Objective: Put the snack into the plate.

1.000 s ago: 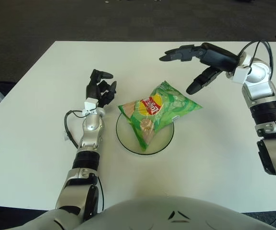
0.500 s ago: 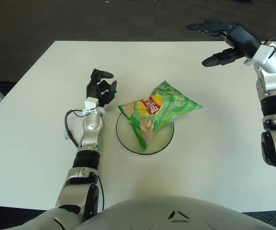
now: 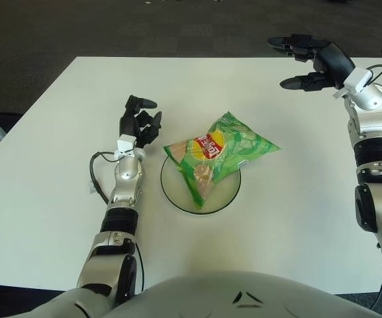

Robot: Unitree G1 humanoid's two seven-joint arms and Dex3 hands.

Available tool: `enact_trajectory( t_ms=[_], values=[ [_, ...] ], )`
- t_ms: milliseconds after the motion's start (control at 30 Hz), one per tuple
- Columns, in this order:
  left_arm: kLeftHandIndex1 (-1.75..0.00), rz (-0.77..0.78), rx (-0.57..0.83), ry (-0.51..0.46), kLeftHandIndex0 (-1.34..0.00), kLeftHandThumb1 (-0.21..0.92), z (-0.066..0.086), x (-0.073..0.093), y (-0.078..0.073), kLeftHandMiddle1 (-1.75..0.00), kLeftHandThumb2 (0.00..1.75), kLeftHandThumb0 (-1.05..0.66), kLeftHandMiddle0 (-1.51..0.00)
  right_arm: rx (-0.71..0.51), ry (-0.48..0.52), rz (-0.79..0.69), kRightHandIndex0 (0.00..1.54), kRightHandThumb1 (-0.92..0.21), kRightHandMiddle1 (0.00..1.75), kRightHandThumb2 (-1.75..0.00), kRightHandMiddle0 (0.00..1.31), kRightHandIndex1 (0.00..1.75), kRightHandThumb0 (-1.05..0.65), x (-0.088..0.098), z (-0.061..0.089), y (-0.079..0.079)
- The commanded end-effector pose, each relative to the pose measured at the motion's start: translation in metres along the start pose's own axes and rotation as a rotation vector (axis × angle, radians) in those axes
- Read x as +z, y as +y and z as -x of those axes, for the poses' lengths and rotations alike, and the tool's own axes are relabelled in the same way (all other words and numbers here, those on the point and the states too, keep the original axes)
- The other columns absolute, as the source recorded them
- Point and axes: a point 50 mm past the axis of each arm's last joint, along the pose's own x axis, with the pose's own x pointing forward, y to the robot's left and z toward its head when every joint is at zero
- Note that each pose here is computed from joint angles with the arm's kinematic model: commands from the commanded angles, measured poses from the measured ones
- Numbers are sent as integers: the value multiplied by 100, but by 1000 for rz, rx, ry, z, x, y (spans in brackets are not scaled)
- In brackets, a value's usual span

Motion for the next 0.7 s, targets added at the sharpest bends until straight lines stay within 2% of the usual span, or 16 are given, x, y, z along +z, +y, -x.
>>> enact_trajectory(
  t_ms=[0, 167, 233, 300, 333, 367, 400, 433, 533, 667],
  values=[
    [-155, -4, -1, -14, -40, 92, -2, 3, 3, -167, 34, -36, -75, -112, 33, -102, 58, -90, 6, -2, 63, 3, -25, -14, 8, 7],
    [-155, -7, 0, -14, -40, 92, -2, 3, 3, -167, 34, -36, -75, -272, 87, -251, 70, -91, 11, -2, 70, 4, -29, -32, 16, 17],
    [-155, -8, 0, -14, -40, 92, -2, 3, 4, -167, 34, -36, -75, -339, 128, -314, 77, -92, 22, -4, 69, 2, -29, -39, 17, 22],
    [-155, -8, 0, -15, -40, 92, -2, 3, 4, -166, 34, -36, -75, -425, 193, -391, 89, -92, 84, -15, 58, 4, -32, -48, 18, 28],
    [-155, -9, 1, -15, -40, 92, -2, 3, 4, -166, 34, -36, -75, -460, 224, -423, 86, -92, 96, -15, 54, 24, -26, -51, 19, 31],
    [-155, -9, 1, -14, -40, 92, -2, 3, 4, -166, 34, -36, -75, -499, 259, -457, 80, -92, 114, -16, 48, 55, -17, -55, 20, 35],
    [-155, -9, 1, -14, -40, 92, -2, 3, 4, -166, 34, -36, -75, -524, 282, -479, 77, -92, 123, -16, 45, 75, -11, -58, 21, 37],
    [-155, -8, 0, -14, -40, 92, -2, 3, 4, -166, 34, -36, -74, -544, 301, -495, 75, -92, 129, -16, 43, 88, -7, -60, 22, 40],
    [-155, -7, 1, -15, -40, 92, -1, 3, 4, -166, 34, -36, -74, -573, 324, -508, 73, -92, 135, -15, 43, 104, -3, -61, 25, 48],
    [-155, -5, 0, -14, -40, 92, -1, 3, 4, -166, 34, -36, -74, -619, 333, -491, 72, -92, 138, -15, 42, 110, -1, -63, 33, 64]
  ],
)
